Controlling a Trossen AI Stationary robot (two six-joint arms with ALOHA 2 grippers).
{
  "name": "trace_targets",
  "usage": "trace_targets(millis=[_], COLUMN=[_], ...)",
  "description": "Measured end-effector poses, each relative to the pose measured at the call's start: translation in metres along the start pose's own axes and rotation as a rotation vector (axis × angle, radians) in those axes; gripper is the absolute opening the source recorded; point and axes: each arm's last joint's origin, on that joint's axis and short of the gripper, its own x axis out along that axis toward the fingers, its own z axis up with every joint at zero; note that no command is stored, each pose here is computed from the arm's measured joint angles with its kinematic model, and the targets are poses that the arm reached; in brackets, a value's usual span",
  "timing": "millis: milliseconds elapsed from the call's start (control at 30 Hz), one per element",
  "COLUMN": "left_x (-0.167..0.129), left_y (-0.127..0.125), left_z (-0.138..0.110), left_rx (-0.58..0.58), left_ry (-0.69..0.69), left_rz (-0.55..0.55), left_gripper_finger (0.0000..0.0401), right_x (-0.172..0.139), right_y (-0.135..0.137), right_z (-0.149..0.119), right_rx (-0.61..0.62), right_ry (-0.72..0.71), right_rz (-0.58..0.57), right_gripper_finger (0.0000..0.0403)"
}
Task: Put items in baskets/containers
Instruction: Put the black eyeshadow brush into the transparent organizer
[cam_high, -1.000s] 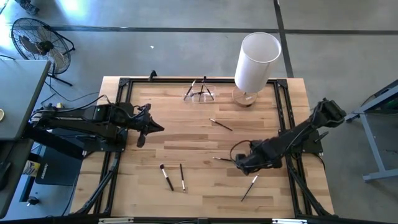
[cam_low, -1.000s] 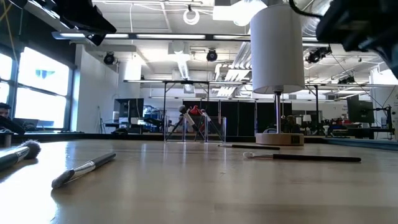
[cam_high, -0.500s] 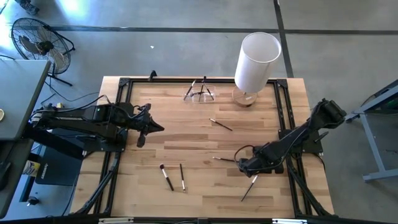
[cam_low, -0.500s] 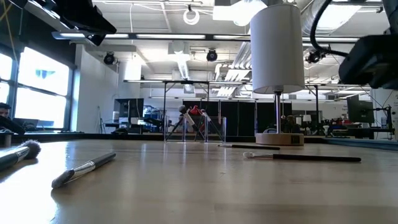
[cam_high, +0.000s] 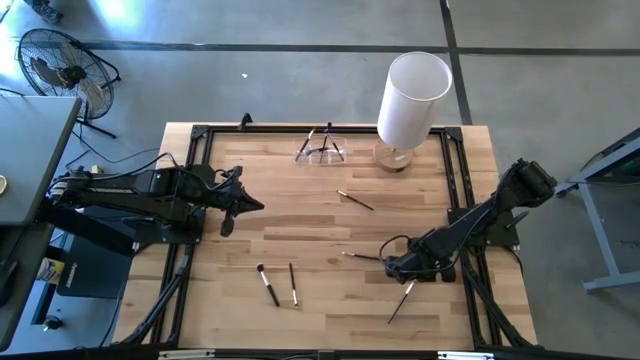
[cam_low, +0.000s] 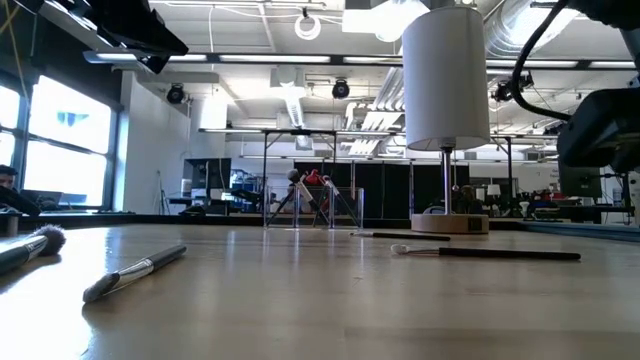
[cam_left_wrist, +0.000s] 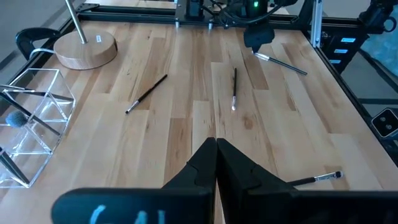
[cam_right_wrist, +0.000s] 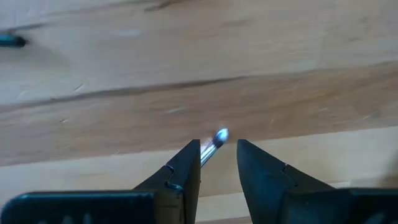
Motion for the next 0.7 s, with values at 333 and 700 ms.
trace_targets(millis=[333,700], left_x=[0.000,0.000], left_y=[0.000,0.000], left_z=[0.000,0.000], left_rx=[0.000,0.000], left_ry=[0.000,0.000], left_rz=[0.000,-0.001], left_gripper_finger=[0.0000,0.0000], right_x=[0.000,0.014], right_y=[-0.001,0.005], right_z=[0.001,0.000], right_rx=[0.019,0.024], right_ry=[0.016,0.007], right_rz=[-0.029,-0.043], right_gripper_finger=[0.0097,0.0096])
